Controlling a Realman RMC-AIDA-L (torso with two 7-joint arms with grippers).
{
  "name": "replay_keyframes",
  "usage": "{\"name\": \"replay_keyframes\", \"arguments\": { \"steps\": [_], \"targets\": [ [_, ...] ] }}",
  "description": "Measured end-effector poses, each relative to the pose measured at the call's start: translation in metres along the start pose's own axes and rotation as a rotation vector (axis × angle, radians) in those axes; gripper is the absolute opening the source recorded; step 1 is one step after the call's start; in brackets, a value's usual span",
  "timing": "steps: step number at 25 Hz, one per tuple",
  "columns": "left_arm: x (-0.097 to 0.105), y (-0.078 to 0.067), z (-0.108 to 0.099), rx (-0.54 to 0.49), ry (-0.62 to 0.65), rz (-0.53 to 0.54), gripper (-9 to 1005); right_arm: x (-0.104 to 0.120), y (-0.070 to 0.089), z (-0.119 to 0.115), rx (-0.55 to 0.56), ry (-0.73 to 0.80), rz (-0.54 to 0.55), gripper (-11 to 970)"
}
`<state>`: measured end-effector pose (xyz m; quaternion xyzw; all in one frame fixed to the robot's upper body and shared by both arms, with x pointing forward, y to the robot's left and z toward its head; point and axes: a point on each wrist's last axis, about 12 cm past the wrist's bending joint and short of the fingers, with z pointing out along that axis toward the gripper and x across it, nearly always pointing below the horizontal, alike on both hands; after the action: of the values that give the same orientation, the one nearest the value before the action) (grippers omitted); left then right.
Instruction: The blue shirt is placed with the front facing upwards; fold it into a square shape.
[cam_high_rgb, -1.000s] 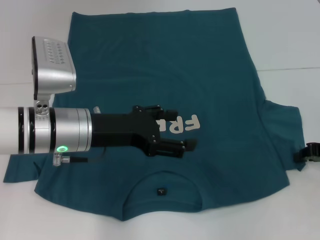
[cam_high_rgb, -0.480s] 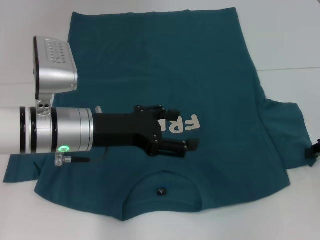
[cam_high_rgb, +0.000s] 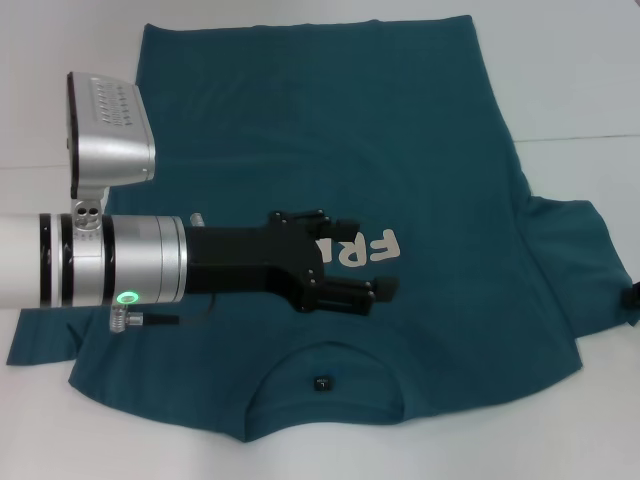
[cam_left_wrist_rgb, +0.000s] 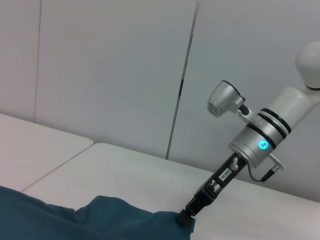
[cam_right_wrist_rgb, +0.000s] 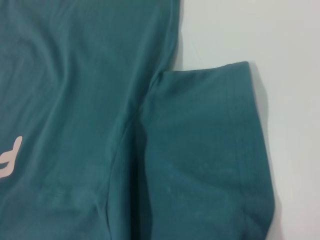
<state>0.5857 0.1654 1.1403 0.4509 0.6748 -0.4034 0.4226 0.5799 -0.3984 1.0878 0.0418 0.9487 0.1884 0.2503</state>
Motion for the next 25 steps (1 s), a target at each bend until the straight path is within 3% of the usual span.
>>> {"name": "replay_keyframes", "arguments": {
  "steps": [25],
  "targets": [
    [-0.001,0.001,0.001,-0.011,-0.001,0.0,905,-0.002,-0.016,-0.017,0.067,-0.04,0.012,38]
  ]
}}
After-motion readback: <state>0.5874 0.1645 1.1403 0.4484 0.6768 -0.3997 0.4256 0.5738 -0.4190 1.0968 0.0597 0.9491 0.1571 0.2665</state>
